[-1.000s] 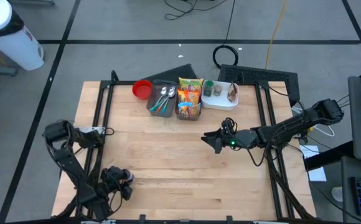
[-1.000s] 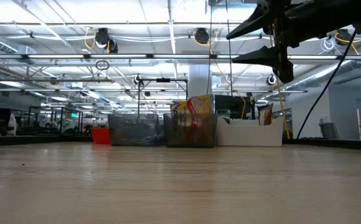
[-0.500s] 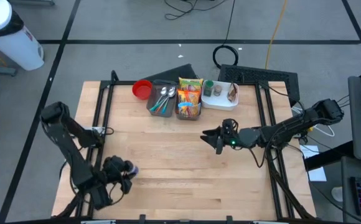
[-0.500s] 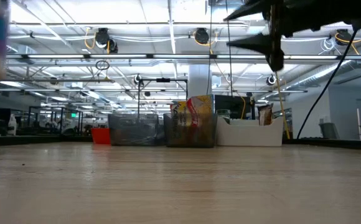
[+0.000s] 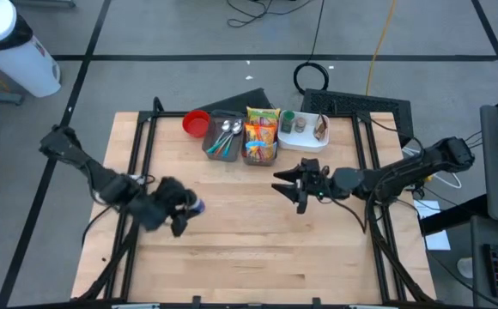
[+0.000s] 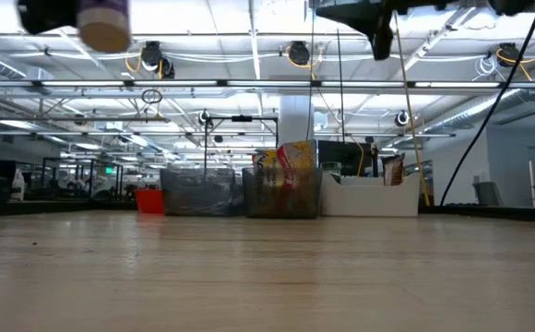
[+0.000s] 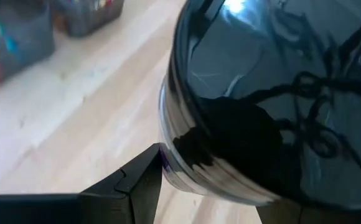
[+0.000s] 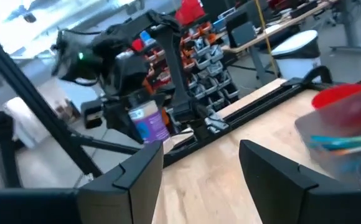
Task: Pick & Place Food Item
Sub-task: Put the purple seasoning bottle into the white bin
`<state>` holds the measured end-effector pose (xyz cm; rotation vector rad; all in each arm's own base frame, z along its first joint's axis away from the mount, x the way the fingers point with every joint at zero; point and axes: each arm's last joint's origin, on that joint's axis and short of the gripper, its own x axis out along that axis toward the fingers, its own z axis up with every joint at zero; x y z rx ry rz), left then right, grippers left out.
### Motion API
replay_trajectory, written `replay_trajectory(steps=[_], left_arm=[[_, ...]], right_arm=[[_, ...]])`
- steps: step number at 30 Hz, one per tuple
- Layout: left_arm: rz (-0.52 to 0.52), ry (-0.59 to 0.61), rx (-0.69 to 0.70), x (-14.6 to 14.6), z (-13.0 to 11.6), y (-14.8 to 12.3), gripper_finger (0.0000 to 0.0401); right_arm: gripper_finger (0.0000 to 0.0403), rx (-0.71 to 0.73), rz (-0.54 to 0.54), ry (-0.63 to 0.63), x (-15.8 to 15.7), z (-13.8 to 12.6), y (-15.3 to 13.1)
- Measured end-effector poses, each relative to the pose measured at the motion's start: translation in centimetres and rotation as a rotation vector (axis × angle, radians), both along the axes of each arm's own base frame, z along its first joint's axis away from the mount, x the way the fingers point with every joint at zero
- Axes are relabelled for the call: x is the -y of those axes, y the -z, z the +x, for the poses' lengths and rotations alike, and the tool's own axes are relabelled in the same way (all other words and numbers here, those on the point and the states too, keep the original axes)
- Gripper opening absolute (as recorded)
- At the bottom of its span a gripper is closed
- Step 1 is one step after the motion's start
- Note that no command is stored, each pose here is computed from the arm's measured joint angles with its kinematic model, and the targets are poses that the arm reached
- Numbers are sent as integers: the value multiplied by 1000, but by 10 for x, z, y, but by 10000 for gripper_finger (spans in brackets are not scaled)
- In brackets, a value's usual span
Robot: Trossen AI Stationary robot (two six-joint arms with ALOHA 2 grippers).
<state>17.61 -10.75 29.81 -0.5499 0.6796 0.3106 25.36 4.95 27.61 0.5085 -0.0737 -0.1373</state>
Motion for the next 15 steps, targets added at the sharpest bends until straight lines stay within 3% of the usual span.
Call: replay_trajectory(steps=[6, 15], left_arm=[[7, 105, 47, -31, 23, -10, 213], [24, 193, 171, -75, 55, -18, 213]], right_arm=[[208, -48, -48, -67, 15, 16, -28], [214, -69, -47, -167, 45, 57, -44]])
